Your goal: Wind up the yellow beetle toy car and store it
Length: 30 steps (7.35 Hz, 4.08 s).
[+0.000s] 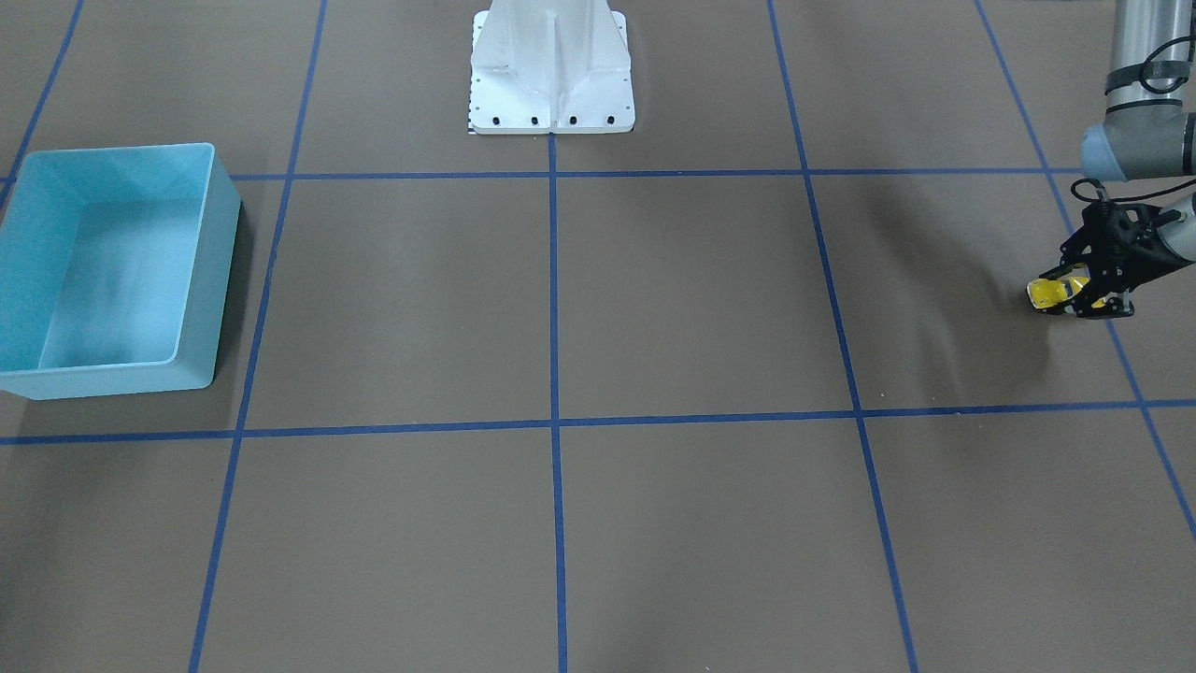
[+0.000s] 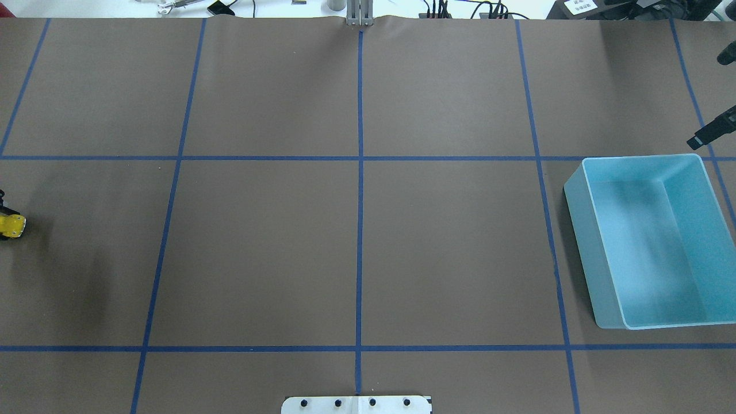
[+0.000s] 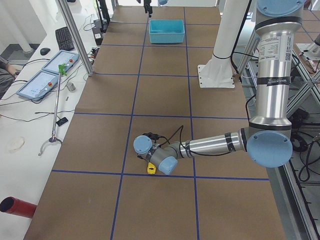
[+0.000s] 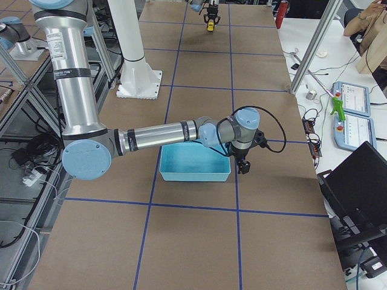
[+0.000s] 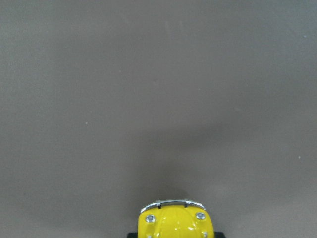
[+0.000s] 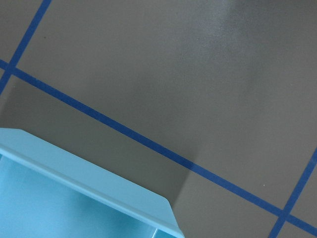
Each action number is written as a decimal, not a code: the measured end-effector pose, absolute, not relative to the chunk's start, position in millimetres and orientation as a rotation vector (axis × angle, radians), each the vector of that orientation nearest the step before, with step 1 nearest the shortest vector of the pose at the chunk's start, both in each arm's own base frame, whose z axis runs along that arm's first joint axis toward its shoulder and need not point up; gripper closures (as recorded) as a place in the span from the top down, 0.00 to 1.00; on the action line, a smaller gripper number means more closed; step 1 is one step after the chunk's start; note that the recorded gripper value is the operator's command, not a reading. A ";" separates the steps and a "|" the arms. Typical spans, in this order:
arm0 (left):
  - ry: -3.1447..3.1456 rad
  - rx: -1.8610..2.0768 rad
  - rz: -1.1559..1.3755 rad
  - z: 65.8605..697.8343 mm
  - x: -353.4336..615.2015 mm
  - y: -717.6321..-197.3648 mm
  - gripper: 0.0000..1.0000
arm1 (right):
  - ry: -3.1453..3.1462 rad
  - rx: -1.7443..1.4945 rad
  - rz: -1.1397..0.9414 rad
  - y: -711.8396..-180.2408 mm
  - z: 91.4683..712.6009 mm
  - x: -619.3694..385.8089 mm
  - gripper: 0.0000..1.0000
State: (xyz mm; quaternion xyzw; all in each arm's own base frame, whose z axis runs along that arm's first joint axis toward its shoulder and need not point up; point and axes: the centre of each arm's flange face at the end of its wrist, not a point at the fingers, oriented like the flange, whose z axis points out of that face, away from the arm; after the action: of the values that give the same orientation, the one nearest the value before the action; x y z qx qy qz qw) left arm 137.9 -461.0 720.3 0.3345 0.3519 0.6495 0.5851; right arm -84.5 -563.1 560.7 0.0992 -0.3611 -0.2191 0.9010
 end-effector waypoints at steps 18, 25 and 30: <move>0.807 0.806 1.553 753.6 107.2 -456.9 0.00 | -0.750 0.211 -0.455 -564.5 557.1 -85.5 1.00; 0.804 0.806 1.558 760.5 102.1 -454.6 0.99 | -0.750 0.211 -0.454 -564.6 557.2 -85.1 1.00; 0.804 0.810 1.546 761.4 96.2 -454.8 1.00 | -0.750 0.211 -0.454 -564.6 557.1 -85.1 1.00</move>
State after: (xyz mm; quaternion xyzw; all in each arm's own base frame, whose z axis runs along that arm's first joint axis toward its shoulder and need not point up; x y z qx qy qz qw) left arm 96.2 -454.8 761.4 0.3455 0.3428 0.6593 0.5731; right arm -85.1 -564.6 557.1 0.1022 -0.3624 -0.2194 0.9001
